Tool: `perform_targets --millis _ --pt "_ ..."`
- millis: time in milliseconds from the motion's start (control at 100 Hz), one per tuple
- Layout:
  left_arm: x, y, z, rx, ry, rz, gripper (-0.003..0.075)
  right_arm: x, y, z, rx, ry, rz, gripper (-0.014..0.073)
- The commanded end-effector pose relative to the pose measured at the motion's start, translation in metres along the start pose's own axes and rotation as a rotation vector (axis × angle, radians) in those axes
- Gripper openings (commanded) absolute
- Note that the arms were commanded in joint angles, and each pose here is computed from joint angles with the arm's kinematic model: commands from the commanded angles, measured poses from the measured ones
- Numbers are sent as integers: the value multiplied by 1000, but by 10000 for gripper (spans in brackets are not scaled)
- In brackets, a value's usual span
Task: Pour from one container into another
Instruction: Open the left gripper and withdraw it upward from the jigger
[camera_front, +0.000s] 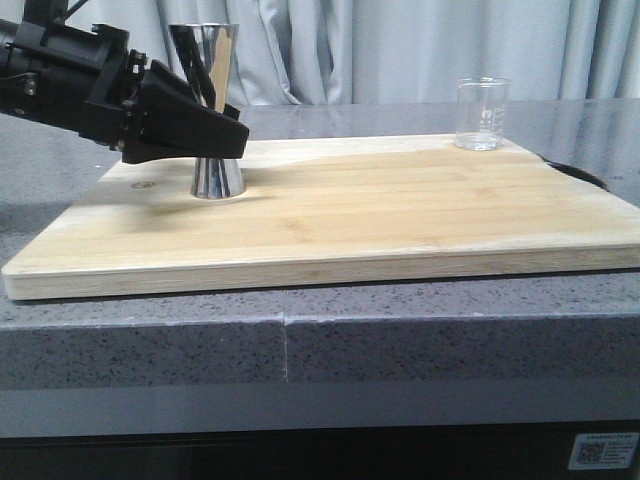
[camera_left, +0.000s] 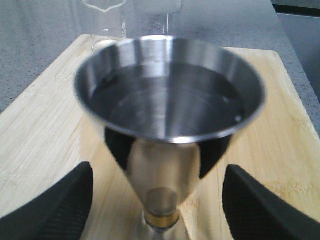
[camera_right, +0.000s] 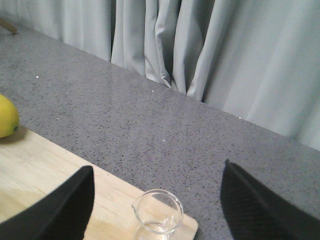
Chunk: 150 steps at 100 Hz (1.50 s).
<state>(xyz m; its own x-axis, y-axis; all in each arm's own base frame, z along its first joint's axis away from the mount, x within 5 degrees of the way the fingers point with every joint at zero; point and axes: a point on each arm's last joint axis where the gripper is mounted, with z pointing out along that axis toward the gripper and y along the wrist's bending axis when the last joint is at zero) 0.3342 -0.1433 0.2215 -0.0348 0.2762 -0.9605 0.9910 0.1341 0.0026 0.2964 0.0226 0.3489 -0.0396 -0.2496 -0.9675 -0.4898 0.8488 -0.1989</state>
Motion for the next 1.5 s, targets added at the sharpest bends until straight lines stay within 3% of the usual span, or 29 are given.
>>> perform_targets --millis 0,510,1260,1490 --pt "-28 -2 -7 -11 -103 28 515 -20 -1 -10 22 -69 -8 482" --pt "-36 0 -30 -27 -141 2 514 -20 -2 -10 27 -67 -8 482" --pt "-75 -32 -56 -2 -42 -13 514 -20 -2 -10 29 -66 -8 482" --pt "-92 -40 -85 -82 -40 22 514 -20 -2 -10 29 -66 -8 482"
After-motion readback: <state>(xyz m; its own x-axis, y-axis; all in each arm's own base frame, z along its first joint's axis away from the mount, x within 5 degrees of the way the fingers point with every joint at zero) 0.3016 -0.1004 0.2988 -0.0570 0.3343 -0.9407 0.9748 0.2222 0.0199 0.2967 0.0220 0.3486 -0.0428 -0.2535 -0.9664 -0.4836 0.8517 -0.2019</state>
